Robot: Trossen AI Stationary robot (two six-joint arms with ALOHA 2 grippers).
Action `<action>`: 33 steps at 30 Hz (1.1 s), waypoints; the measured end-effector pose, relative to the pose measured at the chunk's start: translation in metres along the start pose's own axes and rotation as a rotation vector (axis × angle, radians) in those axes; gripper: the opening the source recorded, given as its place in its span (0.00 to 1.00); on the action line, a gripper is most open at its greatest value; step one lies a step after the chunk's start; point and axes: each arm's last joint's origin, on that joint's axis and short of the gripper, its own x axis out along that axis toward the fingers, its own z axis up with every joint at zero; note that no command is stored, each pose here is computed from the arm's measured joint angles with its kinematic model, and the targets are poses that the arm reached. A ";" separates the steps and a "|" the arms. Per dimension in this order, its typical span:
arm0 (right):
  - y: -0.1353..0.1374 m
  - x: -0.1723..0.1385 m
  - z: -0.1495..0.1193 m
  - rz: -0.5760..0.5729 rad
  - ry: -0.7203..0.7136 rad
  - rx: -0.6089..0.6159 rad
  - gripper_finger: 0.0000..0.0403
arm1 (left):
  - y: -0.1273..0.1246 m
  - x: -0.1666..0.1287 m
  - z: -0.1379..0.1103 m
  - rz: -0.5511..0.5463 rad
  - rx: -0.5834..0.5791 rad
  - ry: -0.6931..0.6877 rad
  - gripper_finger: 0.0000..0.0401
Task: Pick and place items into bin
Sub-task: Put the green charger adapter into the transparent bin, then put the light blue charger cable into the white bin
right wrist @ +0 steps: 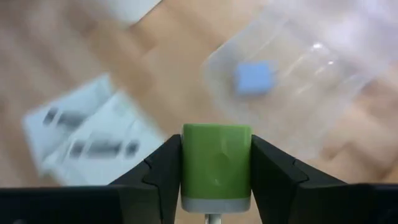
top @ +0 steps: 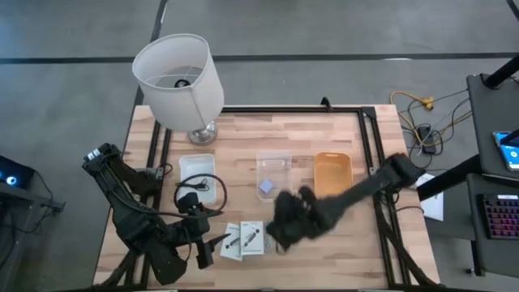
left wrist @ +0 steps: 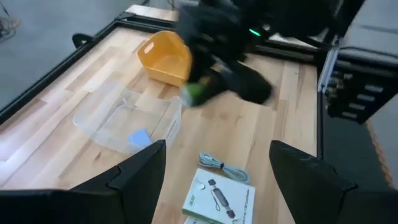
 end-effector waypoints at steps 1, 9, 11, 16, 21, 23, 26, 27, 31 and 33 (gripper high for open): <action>-0.007 0.002 0.012 -0.004 0.011 0.004 0.36 | 0.002 -0.001 0.002 0.002 -0.015 -0.007 0.67; -0.051 0.058 0.065 0.013 0.156 -0.145 0.36 | 0.015 -0.012 0.013 0.001 -0.064 -0.049 0.67; -0.068 0.076 0.068 -0.013 0.217 -0.145 0.36 | 0.017 -0.012 0.015 0.012 -0.069 -0.061 0.67; -0.097 0.107 0.081 0.011 0.241 -0.162 0.36 | 0.022 -0.008 0.019 0.047 -0.104 -0.086 0.67; -0.108 0.123 0.090 0.065 0.279 -0.192 0.37 | 0.028 0.000 0.025 0.088 -0.124 -0.097 0.67; -0.111 0.128 0.087 0.029 0.299 -0.219 0.40 | 0.031 0.003 0.027 0.105 -0.130 -0.098 0.67; -0.109 0.129 0.086 0.018 0.285 -0.255 0.47 | 0.036 0.007 0.031 0.125 -0.140 -0.101 0.67; -0.107 0.128 0.085 0.021 0.285 -0.260 0.50 | 0.037 0.008 0.032 0.131 -0.143 -0.102 0.67; -0.104 0.126 0.082 0.013 0.275 -0.275 0.62 | 0.042 0.011 0.034 0.153 -0.140 -0.099 0.67; -0.102 0.123 0.081 0.011 0.258 -0.296 0.67 | 0.044 0.010 0.035 0.159 -0.138 -0.095 0.67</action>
